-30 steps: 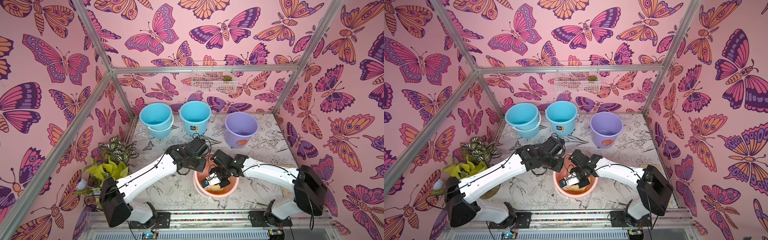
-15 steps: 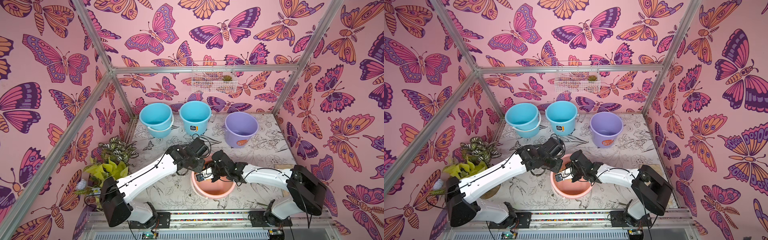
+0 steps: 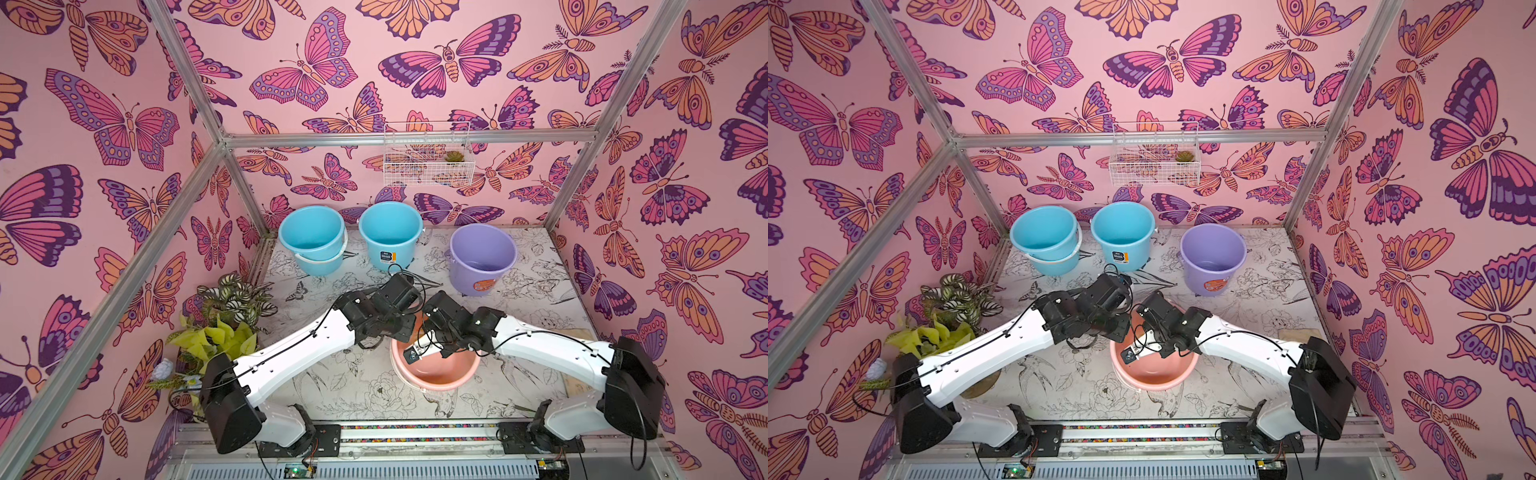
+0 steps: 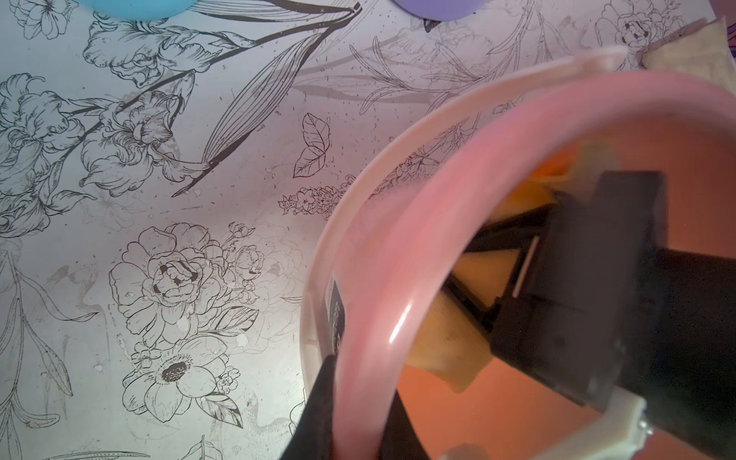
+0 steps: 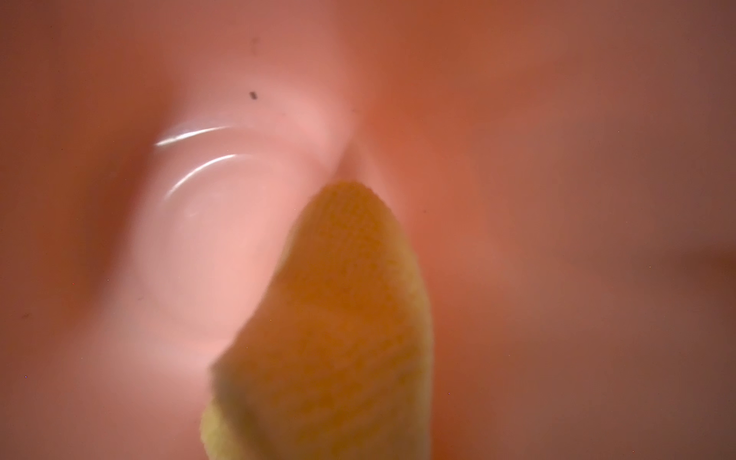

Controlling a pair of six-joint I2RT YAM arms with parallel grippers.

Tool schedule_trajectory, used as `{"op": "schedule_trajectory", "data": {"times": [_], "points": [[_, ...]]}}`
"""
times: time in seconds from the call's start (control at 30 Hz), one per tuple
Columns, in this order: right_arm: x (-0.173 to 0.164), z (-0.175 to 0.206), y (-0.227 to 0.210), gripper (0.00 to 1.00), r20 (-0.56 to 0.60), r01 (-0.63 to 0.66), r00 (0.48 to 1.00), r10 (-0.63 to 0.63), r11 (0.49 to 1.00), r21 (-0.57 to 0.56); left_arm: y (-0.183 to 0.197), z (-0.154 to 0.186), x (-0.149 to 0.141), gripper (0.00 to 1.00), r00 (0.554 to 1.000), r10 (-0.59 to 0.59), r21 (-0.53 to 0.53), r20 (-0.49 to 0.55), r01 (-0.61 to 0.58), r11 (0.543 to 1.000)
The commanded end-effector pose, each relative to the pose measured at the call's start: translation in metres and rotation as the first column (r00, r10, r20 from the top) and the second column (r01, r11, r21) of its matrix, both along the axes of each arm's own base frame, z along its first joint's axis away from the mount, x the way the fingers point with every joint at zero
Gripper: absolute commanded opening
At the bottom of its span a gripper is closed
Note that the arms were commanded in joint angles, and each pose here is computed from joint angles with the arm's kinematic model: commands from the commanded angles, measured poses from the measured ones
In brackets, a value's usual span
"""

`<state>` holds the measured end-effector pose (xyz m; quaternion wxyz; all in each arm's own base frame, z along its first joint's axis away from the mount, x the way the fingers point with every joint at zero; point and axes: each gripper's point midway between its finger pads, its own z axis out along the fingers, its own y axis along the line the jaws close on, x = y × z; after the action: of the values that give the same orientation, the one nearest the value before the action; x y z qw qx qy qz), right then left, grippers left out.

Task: Wipe the inside of the bucket with a cloth
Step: Wipe the dirt from the inside of the bucket.

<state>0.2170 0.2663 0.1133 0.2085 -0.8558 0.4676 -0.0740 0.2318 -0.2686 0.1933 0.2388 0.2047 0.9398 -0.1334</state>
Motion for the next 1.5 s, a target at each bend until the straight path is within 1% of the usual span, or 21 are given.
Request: {"op": "schedule_trajectory", "data": {"times": [0.0, 0.13, 0.27, 0.33, 0.43, 0.5, 0.53, 0.57, 0.63, 0.67, 0.73, 0.8, 0.83, 0.93, 1.0, 1.07, 1.2, 1.33, 1.47], "points": [[-0.045, -0.012, -0.03, 0.0, -0.218, 0.011, 0.975, -0.036, 0.993, -0.114, -0.008, 0.013, 0.004, 0.0, 1.0, 0.0, -0.038, 0.027, 0.001, 0.999], [-0.069, -0.017, -0.021, 0.0, -0.361, 0.015, 0.932, -0.035, 0.998, -0.058, -0.008, 0.011, 0.005, 0.0, 1.0, 0.0, -0.032, 0.027, 0.0, 0.999], [-0.087, -0.017, 0.001, 0.0, -0.511, 0.025, 0.859, 0.006, 0.998, 0.053, -0.011, 0.008, 0.005, 0.0, 1.0, -0.005, -0.03, 0.022, 0.005, 1.0], [-0.095, -0.014, 0.015, 0.0, -0.577, 0.033, 0.815, 0.053, 0.99, 0.136, -0.011, 0.007, 0.005, 0.0, 1.0, -0.009, -0.031, 0.018, 0.009, 0.999], [-0.099, -0.008, 0.039, 0.0, -0.621, 0.049, 0.772, 0.139, 0.96, 0.277, -0.013, 0.005, 0.005, 0.0, 1.0, -0.013, -0.036, 0.017, 0.014, 0.999], [-0.099, -0.004, 0.055, 0.0, -0.621, 0.058, 0.758, 0.2, 0.927, 0.37, -0.014, 0.003, 0.005, 0.0, 1.0, -0.018, -0.035, 0.015, 0.018, 0.999], [-0.097, -0.003, 0.062, 0.0, -0.609, 0.062, 0.762, 0.22, 0.912, 0.407, -0.014, 0.003, 0.005, 0.0, 1.0, -0.02, -0.037, 0.015, 0.02, 0.999], [-0.092, -0.002, 0.069, 0.0, -0.589, 0.071, 0.775, 0.229, 0.894, 0.442, -0.015, 0.003, 0.004, 0.0, 1.0, -0.025, -0.04, 0.012, 0.025, 0.999], [-0.079, 0.001, 0.08, 0.0, -0.524, 0.079, 0.82, 0.231, 0.86, 0.503, -0.016, 0.002, 0.003, 0.0, 1.0, -0.028, -0.042, 0.01, 0.029, 0.999], [-0.07, 0.006, 0.084, 0.0, -0.467, 0.073, 0.854, 0.227, 0.838, 0.541, -0.015, 0.002, 0.003, 0.0, 1.0, -0.03, -0.043, 0.01, 0.03, 0.999], [-0.053, 0.012, 0.084, 0.0, -0.357, 0.055, 0.915, 0.187, 0.819, 0.571, -0.015, 0.003, 0.001, 0.0, 0.999, -0.034, -0.046, 0.009, 0.035, 0.998], [-0.04, 0.023, 0.077, 0.0, -0.243, 0.018, 0.958, 0.15, 0.818, 0.576, -0.013, 0.002, -0.001, 0.0, 0.999, -0.037, -0.047, 0.011, 0.037, 0.998], [-0.036, 0.027, 0.072, 0.0, -0.194, -0.001, 0.972, 0.135, 0.824, 0.566, -0.013, 0.002, -0.001, 0.0, 0.999, -0.04, -0.048, 0.012, 0.04, 0.998], [-0.021, 0.043, 0.051, 0.0, -0.03, -0.058, 0.996, 0.085, 0.862, 0.504, -0.014, 0.003, -0.001, 0.0, 0.999, -0.051, -0.051, 0.017, 0.051, 0.997], [-0.016, 0.057, 0.04, 0.0, 0.069, -0.102, 0.995, 0.079, 0.873, 0.478, -0.014, 0.002, -0.002, 0.0, 0.998, -0.056, -0.052, 0.016, 0.057, 0.997], [-0.013, 0.073, 0.031, 0.0, 0.175, -0.16, 0.981, 0.087, 0.875, 0.457, -0.016, 0.004, -0.003, 0.0, 0.998, -0.068, -0.059, 0.014, 0.069, 0.996], [-0.007, 0.099, 0.019, 0.0, 0.36, -0.271, 0.924, 0.127, 0.882, 0.386, -0.018, 0.006, -0.004, 0.0, 0.997, -0.082, -0.065, 0.014, 0.082, 0.994], [0.002, 0.103, 0.015, 0.0, 0.462, -0.338, 0.867, 0.186, 0.901, 0.272, -0.02, 0.006, -0.006, 0.0, 0.995, -0.097, -0.074, 0.008, 0.097, 0.993], [0.015, 0.091, 0.02, 0.0, 0.498, -0.352, 0.841, 0.213, 0.913, 0.204, -0.022, 0.006, -0.009, 0.0, 0.993, -0.117, -0.083, 0.002, 0.117, 0.99]]}}
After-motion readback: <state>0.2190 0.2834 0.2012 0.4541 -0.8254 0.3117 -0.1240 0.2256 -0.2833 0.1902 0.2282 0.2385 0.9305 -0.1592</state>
